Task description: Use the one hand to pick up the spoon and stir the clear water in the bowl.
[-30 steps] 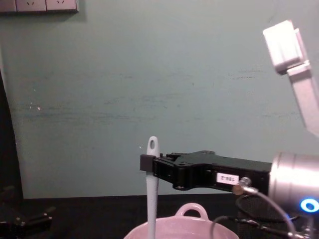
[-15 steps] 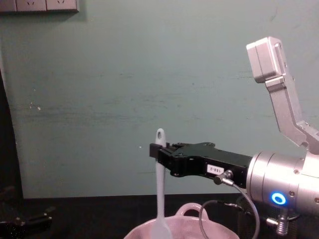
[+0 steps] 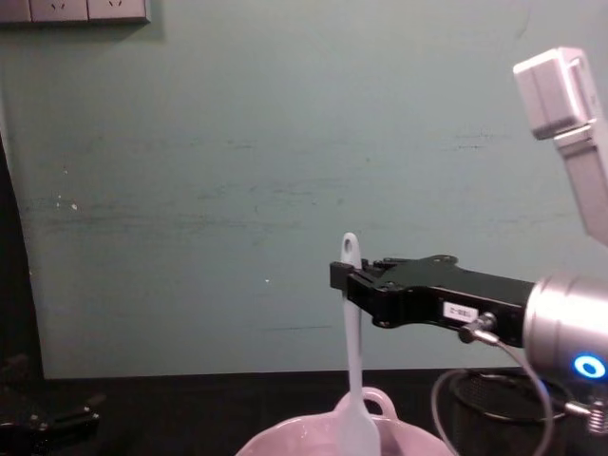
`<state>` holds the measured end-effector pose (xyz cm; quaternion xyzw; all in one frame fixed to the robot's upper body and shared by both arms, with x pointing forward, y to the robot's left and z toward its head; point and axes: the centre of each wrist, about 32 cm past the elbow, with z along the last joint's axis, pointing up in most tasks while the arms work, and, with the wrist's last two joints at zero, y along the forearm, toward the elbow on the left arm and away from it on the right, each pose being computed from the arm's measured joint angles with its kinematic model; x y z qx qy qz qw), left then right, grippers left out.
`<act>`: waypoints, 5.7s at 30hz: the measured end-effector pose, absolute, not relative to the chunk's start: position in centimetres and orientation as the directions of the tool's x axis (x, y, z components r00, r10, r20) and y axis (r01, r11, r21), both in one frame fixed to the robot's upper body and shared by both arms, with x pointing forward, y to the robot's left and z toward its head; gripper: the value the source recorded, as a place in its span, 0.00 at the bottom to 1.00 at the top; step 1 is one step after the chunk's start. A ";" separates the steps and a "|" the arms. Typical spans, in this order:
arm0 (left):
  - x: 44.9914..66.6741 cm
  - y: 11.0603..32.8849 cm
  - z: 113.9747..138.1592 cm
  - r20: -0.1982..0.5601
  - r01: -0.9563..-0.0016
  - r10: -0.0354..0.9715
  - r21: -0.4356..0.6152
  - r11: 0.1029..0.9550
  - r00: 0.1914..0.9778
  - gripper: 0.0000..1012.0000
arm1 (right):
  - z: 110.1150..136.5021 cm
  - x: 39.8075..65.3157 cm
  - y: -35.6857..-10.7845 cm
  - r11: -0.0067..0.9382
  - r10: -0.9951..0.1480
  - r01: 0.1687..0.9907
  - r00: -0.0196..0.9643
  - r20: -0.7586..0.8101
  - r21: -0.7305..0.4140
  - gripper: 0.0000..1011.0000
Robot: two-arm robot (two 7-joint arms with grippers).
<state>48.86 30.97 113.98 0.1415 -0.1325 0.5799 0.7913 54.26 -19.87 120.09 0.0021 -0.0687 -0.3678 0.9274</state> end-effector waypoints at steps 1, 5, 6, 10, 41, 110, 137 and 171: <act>48.9 31.0 114.0 0.374 -0.955 0.880 0.070 0.287 0.292 1.00 | 120.2 54.1 -20.0 0.730 -0.681 0.681 0.721 0.128 0.050 0.11; 48.9 31.0 114.0 0.374 -0.955 0.880 0.070 0.287 0.292 1.00 | 120.6 52.9 -20.5 0.739 -0.670 0.673 0.732 0.125 0.023 0.11; 48.9 31.0 114.0 0.374 -0.955 0.880 0.070 0.287 0.292 1.00 | 120.6 52.7 -20.6 0.741 -0.668 0.671 0.734 0.123 0.020 0.11; 48.9 31.0 114.0 0.374 -0.955 0.880 0.070 0.287 0.292 1.00 | 120.9 51.6 -20.9 0.761 -0.646 0.648 0.757 0.100 0.009 0.11; 48.9 31.0 114.0 0.374 -0.955 0.880 0.070 0.287 0.292 1.00 | 118.9 54.8 -16.9 0.727 -0.686 0.680 0.724 0.072 0.095 0.11; 48.9 31.0 114.0 0.374 -0.955 0.880 0.070 0.287 0.292 1.00 | 119.9 55.9 -17.6 0.692 -0.722 0.715 0.688 0.076 0.099 0.11; 48.9 31.0 114.0 0.374 -0.955 0.880 0.070 0.287 0.292 1.00 | 120.8 49.5 -19.9 0.769 -0.638 0.638 0.770 -0.017 0.021 0.11; 48.9 31.0 114.0 0.374 -0.955 0.880 0.070 0.287 0.292 1.00 | 120.0 54.9 -17.7 0.676 -0.735 0.727 0.677 0.044 0.115 0.11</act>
